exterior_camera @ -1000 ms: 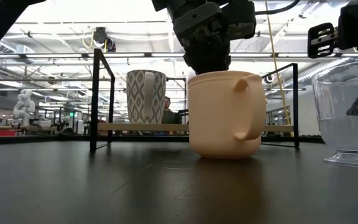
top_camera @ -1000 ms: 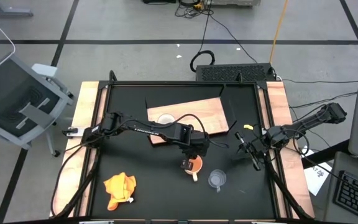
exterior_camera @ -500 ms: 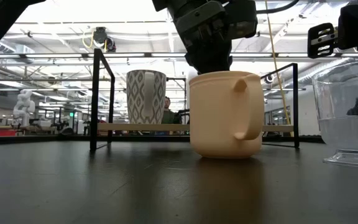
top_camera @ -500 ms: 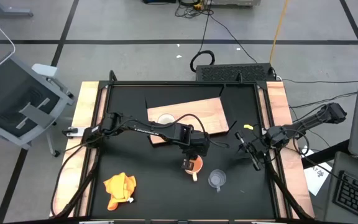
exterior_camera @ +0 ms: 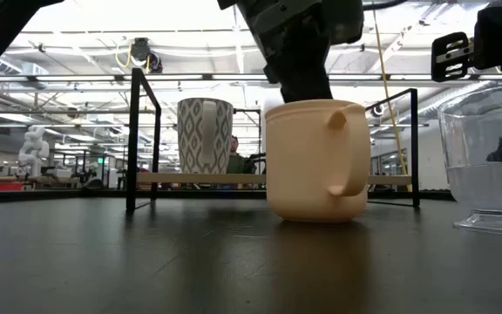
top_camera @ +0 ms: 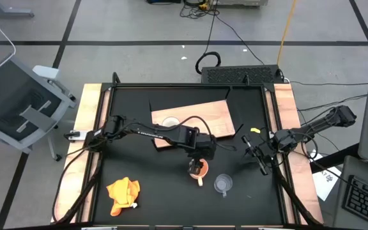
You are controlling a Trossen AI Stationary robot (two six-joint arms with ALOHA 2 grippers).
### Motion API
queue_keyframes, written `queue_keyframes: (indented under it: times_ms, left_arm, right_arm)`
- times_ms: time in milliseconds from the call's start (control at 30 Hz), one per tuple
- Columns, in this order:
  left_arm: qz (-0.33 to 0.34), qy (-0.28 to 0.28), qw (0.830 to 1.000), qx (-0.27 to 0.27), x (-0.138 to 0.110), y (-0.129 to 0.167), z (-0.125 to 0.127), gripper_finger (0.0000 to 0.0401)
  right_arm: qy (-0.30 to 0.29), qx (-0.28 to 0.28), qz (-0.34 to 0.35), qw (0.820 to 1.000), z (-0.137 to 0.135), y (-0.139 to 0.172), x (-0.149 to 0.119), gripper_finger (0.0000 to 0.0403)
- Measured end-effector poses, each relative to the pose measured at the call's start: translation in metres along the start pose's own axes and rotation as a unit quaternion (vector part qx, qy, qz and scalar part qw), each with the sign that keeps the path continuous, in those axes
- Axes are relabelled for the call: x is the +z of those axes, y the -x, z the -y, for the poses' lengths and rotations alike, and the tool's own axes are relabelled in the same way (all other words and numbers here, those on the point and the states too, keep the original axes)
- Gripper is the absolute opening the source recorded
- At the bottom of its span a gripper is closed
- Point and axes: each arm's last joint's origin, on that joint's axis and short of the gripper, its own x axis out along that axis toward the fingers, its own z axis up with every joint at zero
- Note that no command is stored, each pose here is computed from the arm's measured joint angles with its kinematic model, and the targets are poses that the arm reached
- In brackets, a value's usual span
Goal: Stack small to large cups/mugs on shelf
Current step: Put the yellow mug on the shelf
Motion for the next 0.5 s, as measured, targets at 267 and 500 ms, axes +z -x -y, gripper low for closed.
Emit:
queue_keyframes:
  times_ms: [267,500]
  left_arm:
    - [-0.015,0.0,1.0,0.013,0.008,0.022,0.001,0.0284]
    - [0.001,0.002,1.0,0.025,0.02,0.042,0.001,0.0228]
  right_arm:
    - [0.0,0.0,0.0,1.0,0.0,0.0,0.0,0.0]
    - [0.0,0.0,0.0,1.0,0.0,0.0,0.0,0.0]
